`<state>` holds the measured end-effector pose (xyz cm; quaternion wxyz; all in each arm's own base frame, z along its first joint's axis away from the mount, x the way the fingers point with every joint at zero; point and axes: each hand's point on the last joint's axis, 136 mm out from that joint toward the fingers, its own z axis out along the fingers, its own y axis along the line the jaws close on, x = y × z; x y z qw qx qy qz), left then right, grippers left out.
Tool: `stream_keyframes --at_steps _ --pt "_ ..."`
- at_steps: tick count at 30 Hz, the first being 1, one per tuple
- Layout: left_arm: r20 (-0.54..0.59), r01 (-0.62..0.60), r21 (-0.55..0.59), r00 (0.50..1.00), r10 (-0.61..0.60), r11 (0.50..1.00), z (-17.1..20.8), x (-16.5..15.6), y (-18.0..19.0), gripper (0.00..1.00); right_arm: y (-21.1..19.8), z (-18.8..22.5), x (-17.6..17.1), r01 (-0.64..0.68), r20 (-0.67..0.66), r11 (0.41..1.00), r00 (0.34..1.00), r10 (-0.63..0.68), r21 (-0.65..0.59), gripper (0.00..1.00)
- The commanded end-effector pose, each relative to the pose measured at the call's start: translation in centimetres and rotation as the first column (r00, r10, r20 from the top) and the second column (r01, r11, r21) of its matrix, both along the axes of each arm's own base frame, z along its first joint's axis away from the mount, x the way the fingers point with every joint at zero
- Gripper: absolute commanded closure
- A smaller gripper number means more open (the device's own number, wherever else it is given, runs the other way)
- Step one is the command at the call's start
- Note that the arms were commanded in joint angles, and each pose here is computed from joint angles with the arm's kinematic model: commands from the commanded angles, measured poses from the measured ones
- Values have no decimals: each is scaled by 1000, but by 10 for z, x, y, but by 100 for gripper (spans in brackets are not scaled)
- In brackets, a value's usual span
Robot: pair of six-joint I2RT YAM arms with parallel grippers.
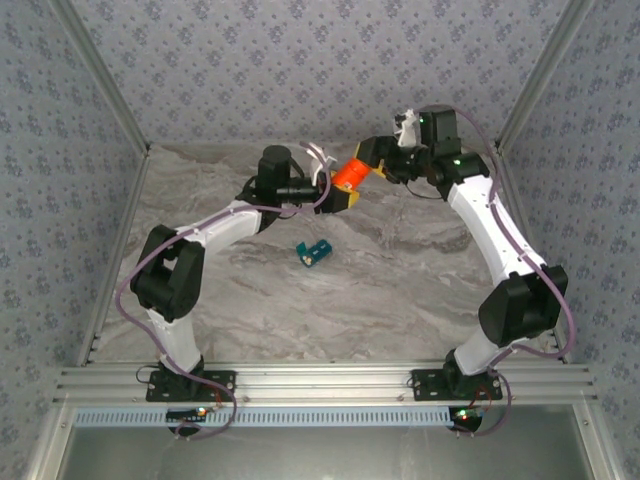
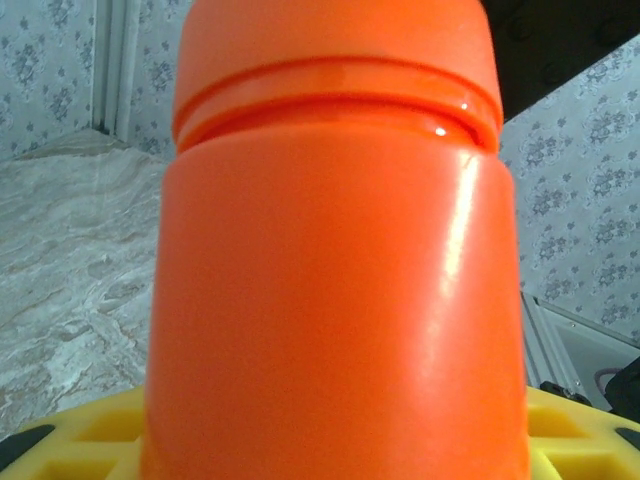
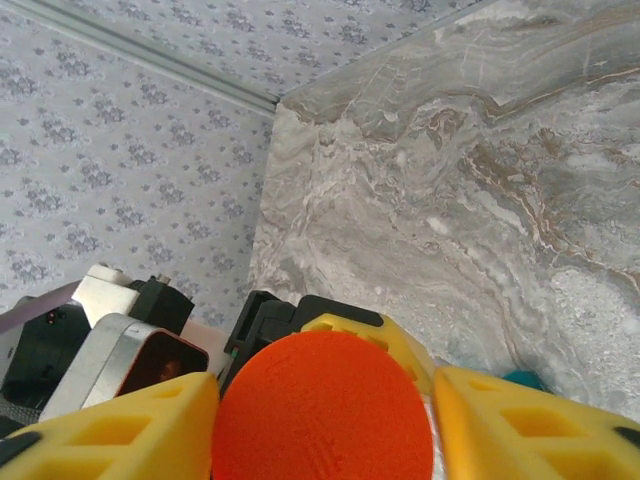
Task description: Sort the pills into containers
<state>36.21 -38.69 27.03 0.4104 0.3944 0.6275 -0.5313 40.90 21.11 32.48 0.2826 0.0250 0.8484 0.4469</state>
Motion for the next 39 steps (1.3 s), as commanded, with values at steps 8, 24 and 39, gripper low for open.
stream_keyframes --at_steps 8,24,39 --pt "160 51 -87 986 -37 995 51 -14 -2 100 -28 53 -8 -44 163 999 986 41 14 18" --pt "158 88 -96 985 -72 991 57 -20 -4 100 -13 60 -24 -387 363 922 856 368 -20 18" --pt "161 91 -96 984 -75 991 58 -21 -5 100 2 32 -29 -417 284 904 859 426 -94 17"
